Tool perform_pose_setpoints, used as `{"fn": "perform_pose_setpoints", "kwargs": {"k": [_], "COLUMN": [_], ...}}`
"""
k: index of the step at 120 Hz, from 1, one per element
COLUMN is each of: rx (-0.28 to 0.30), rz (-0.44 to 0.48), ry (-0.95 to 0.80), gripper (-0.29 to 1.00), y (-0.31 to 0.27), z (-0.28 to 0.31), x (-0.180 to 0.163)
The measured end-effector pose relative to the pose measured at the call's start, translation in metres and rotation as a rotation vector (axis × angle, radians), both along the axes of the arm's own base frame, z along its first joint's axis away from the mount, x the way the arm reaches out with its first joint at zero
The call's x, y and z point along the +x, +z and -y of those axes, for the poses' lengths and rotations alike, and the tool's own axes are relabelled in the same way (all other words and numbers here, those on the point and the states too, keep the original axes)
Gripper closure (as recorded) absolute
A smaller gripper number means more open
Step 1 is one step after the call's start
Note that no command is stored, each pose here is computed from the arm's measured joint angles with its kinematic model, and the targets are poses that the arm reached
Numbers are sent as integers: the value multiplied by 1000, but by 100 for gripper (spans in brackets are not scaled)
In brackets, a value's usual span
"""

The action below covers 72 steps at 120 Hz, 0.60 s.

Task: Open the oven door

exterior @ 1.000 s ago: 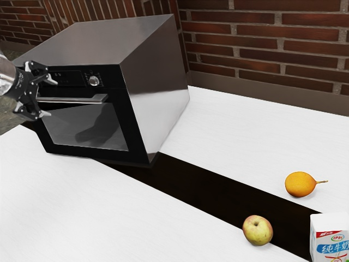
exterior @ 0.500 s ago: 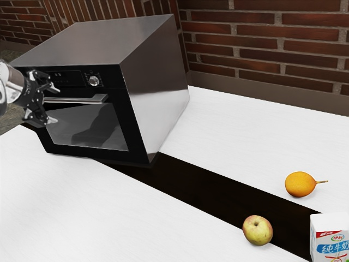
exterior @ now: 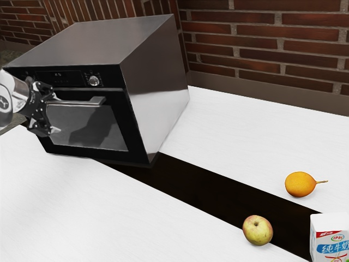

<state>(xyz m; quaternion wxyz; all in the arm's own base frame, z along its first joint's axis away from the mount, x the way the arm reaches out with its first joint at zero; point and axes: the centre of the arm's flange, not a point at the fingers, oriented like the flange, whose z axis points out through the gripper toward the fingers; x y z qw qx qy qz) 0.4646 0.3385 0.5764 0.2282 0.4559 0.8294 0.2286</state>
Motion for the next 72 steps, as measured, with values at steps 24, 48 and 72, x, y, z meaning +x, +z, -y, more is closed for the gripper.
{"fn": "perform_pose_setpoints", "kwargs": {"k": [24, 48, 72], "rx": [2, 105, 211], "rz": [-7, 8, 43], "ry": [13, 53, -1], "gripper": [0, 0, 1], "y": [-9, -25, 28], "z": [43, 120, 148], "x": [-57, -144, -135]}}
